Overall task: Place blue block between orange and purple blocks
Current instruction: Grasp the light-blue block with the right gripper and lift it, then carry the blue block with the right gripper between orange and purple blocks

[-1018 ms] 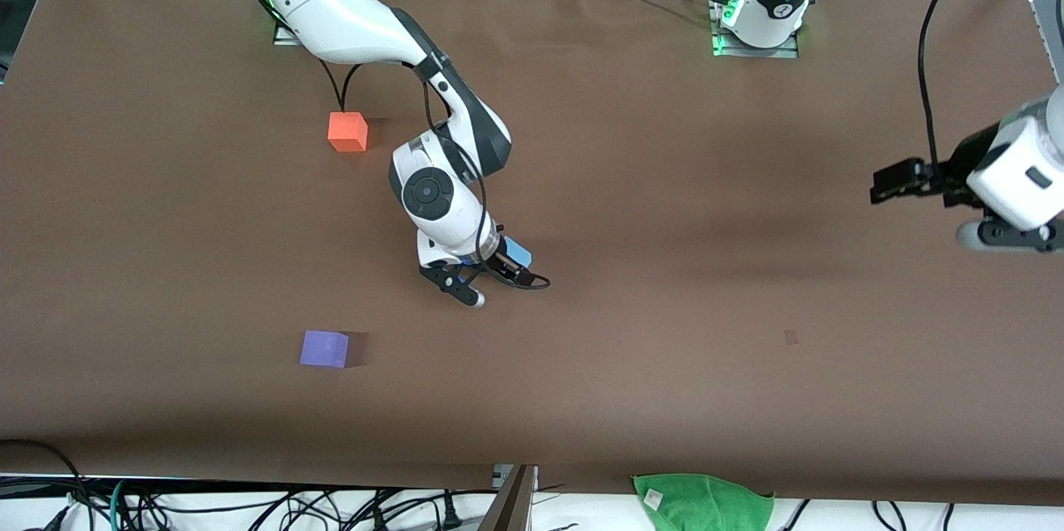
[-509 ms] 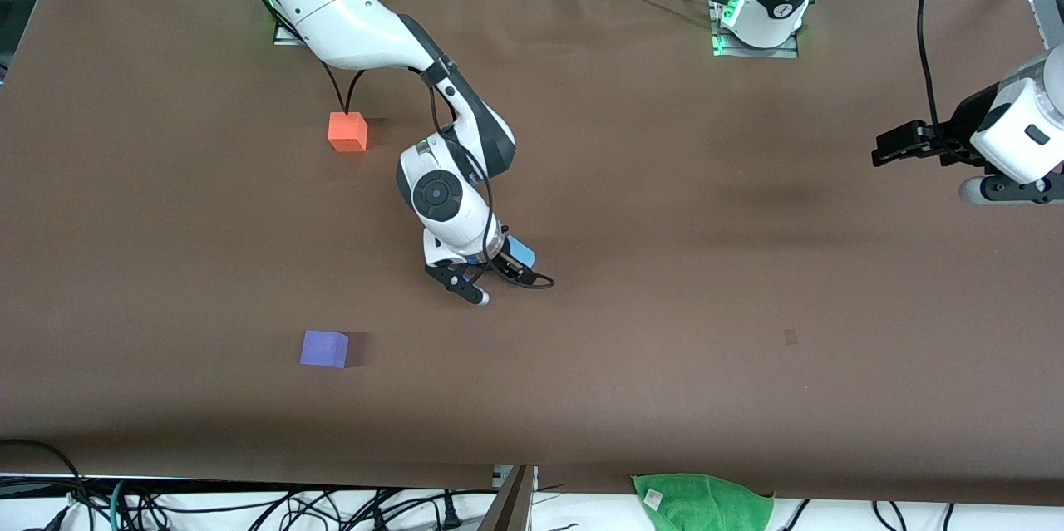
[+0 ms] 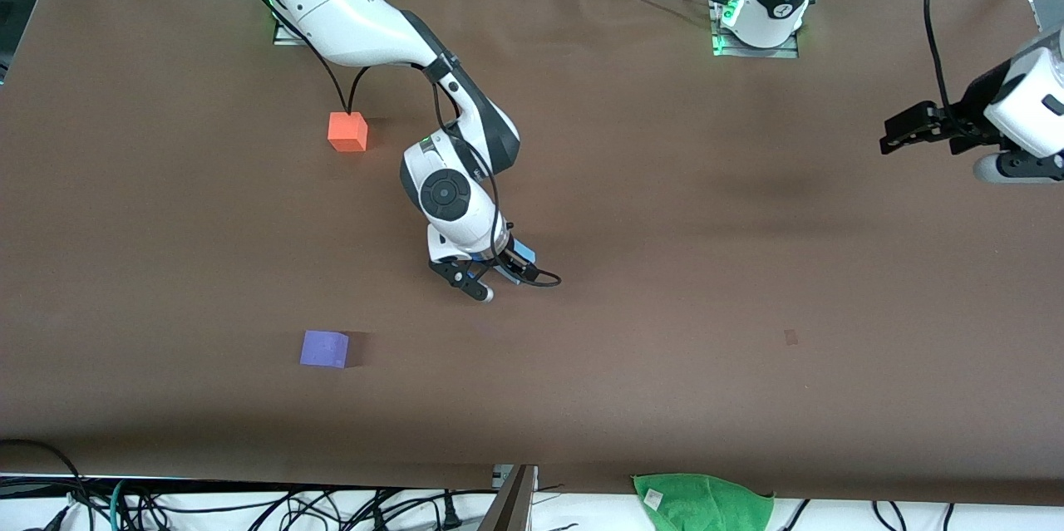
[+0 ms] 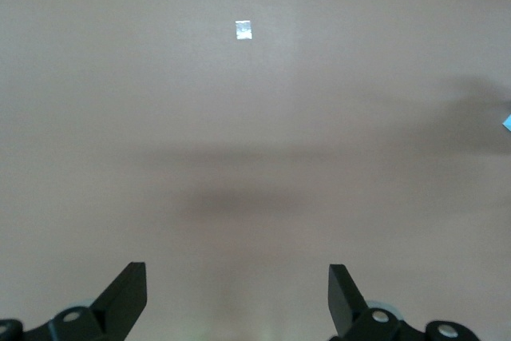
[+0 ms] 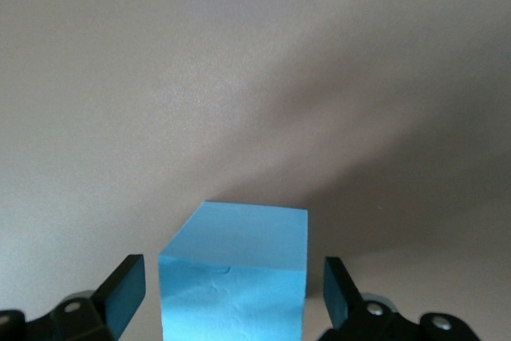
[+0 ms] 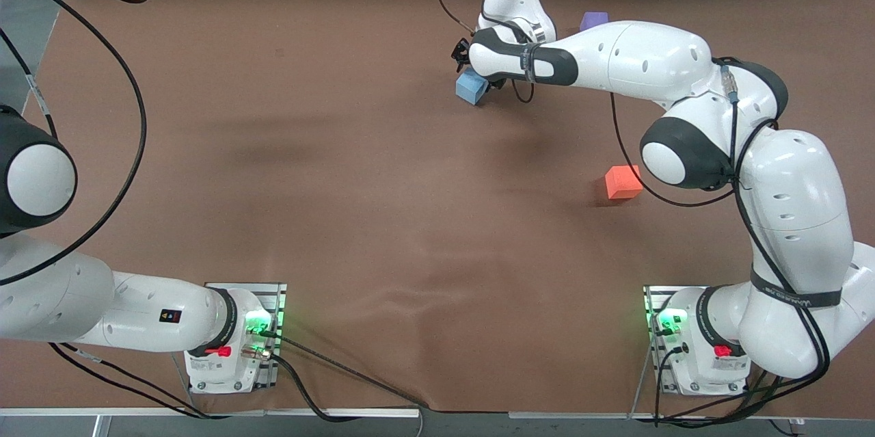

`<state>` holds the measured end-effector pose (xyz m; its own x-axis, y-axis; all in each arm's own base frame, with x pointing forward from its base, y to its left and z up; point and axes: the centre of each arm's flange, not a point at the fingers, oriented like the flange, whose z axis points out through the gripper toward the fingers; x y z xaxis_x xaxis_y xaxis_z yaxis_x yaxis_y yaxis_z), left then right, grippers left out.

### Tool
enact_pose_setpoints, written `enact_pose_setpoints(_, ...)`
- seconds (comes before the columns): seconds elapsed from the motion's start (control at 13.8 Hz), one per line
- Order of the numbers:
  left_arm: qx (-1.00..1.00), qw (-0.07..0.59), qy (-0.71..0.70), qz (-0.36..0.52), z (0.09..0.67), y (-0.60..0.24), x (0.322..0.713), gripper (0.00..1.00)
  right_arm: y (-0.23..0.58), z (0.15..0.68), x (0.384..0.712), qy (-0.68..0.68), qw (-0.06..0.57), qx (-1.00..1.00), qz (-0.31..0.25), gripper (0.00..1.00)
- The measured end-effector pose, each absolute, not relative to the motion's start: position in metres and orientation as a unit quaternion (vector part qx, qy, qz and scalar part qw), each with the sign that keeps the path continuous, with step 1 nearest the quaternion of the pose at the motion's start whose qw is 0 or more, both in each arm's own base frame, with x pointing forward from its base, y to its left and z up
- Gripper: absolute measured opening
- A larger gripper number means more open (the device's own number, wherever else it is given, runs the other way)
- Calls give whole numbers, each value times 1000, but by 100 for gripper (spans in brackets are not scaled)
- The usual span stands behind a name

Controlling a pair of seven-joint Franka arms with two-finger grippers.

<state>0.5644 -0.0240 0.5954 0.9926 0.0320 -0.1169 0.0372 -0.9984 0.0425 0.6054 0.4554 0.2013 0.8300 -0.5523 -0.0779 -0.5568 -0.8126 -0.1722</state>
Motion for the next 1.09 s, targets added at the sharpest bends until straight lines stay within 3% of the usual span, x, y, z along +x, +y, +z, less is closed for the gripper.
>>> enact_pose_setpoints(0.22,998,22,13,-62,592,-29,564,100,459,193,602,286,92,-954,9,96)
enact_pose_setpoints(0.44,998,22,14,-65,588,-28,566,100,453,201,610,248,80,-965,-19,66)
enact_pose_setpoints(0.8,998,22,13,-66,587,-29,566,100,318,263,663,36,39,-998,20,63)
enact_pose_setpoints(1.09,998,22,14,-65,587,-28,566,100,221,267,619,-62,15,-998,23,63)
